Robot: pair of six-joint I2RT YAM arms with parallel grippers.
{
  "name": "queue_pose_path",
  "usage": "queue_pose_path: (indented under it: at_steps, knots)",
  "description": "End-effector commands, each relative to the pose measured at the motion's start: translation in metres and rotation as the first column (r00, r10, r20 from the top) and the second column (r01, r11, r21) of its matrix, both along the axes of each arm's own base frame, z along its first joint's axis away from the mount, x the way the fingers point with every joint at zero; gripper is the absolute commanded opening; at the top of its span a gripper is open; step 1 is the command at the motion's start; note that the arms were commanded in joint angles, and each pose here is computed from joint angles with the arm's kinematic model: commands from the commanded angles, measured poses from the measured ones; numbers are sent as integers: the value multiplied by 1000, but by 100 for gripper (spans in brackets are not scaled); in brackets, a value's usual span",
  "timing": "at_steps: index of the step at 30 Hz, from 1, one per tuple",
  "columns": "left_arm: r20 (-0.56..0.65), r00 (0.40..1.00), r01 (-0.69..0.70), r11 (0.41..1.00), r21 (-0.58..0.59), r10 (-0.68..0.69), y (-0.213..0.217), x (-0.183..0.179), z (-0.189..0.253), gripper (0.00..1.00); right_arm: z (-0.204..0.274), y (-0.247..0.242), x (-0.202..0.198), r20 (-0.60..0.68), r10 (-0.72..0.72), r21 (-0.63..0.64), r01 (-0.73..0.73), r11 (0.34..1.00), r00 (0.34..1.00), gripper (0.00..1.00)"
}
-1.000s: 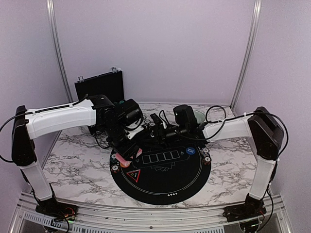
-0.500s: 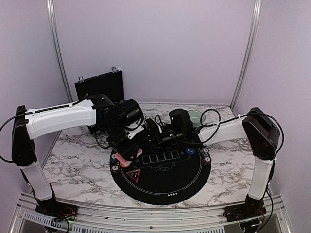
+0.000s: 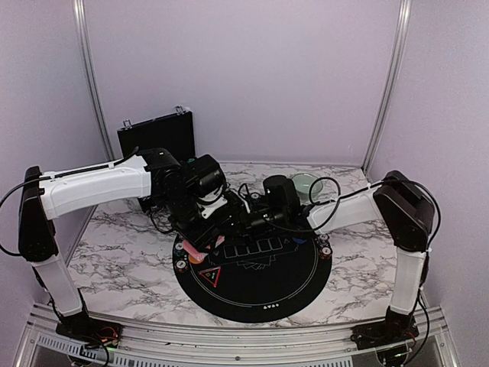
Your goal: Distribute texas hold em gaming equipment
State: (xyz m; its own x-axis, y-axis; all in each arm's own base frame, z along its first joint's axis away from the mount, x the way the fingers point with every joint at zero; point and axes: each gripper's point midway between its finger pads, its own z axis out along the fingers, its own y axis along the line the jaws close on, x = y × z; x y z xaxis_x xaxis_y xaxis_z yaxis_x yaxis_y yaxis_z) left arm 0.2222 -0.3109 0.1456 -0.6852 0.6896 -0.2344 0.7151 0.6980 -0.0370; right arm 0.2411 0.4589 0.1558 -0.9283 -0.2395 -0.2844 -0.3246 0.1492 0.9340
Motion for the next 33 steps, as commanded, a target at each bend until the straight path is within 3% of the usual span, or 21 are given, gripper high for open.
queue_pose_path:
  at_steps: [1,24,29,33]
  knots:
    - [7,1000,17,1000,-15,-17,-7,0,7,54,8,6,-9,-47,36,69,-32,997,998,64]
    - [12,1000,21,1000,-20,-21,-9,2,6,53,-2,11,-16,-117,63,83,-53,995,991,47]
    - [10,1000,20,1000,-20,-20,-9,1,6,53,-1,12,-17,-121,67,90,-56,994,990,40]
    - [7,1000,18,1000,-16,-18,-8,0,3,53,1,12,-18,-130,74,99,-61,993,989,28]
